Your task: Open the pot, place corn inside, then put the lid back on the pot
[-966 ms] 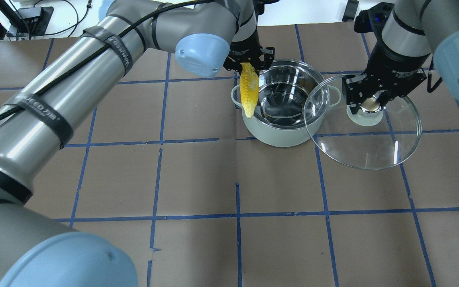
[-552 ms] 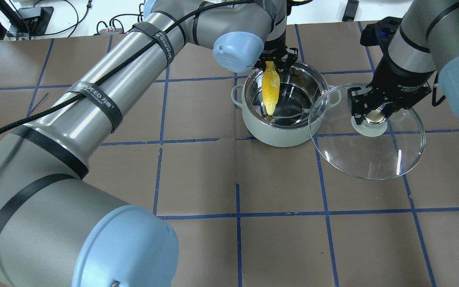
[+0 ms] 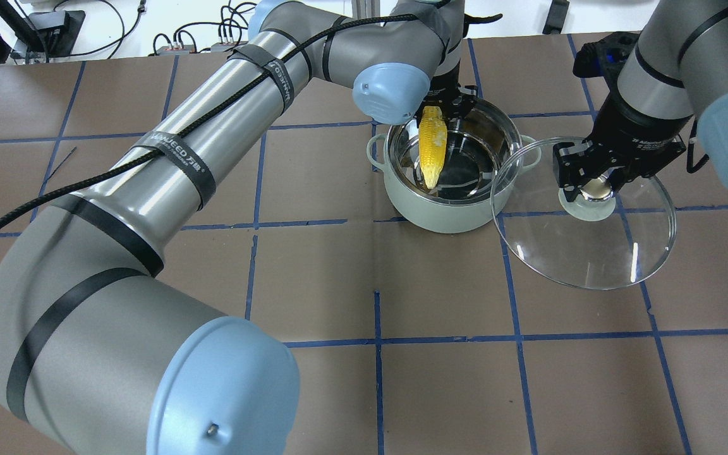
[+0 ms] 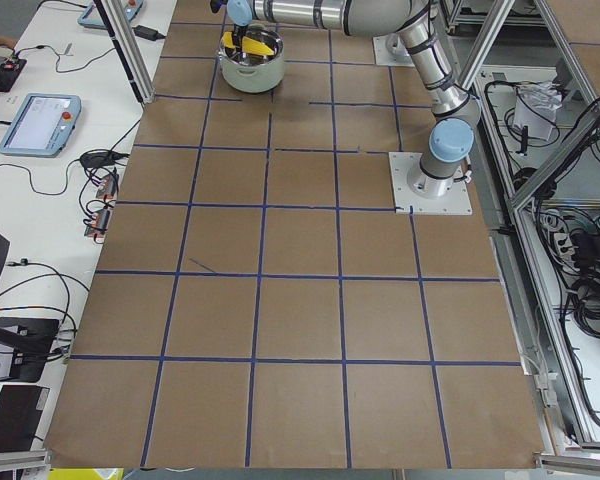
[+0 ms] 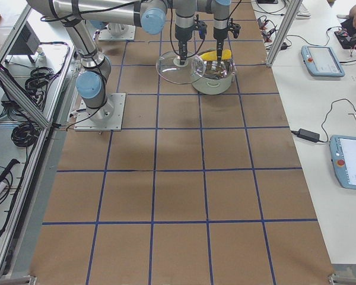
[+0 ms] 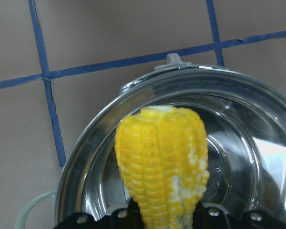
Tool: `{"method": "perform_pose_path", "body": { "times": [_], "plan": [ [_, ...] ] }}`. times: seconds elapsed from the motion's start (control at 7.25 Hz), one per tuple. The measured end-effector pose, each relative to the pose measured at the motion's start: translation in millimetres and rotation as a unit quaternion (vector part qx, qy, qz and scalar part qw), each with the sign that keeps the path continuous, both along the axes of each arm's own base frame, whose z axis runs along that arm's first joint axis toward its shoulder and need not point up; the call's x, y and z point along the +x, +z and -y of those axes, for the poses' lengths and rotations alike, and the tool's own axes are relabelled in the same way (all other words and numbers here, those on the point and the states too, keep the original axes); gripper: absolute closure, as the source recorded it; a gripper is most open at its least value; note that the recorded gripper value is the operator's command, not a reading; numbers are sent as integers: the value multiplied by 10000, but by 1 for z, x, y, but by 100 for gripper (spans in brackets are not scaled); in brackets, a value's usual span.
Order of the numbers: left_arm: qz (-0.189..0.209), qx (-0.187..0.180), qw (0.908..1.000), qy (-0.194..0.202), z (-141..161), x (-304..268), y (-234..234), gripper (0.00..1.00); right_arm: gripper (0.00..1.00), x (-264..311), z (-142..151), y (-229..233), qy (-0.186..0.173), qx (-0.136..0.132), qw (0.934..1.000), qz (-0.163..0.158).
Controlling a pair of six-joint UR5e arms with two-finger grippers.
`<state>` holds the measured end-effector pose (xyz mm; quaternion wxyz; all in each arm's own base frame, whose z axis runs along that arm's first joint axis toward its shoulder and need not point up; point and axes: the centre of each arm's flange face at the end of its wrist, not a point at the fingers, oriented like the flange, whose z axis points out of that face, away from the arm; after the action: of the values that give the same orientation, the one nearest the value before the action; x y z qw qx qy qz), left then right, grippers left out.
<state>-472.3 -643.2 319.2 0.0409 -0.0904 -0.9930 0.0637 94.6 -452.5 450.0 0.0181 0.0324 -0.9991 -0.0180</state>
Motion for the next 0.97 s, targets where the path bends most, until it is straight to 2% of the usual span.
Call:
{"method": "perform_pose_path", "body": {
  "times": [0.55, 0.83, 0.97],
  "plan": [
    [77, -68, 9999, -133, 2, 31, 25, 0, 48, 3, 2, 4, -24, -73, 10000, 16],
    [195, -6, 9995, -266, 0, 105, 46, 0, 48, 15, 15, 13, -72, -186, 9998, 49],
    [232, 59, 9996, -120, -12, 153, 61, 0, 48, 31, 26, 16, -5, -225, 9997, 54]
  ]
}}
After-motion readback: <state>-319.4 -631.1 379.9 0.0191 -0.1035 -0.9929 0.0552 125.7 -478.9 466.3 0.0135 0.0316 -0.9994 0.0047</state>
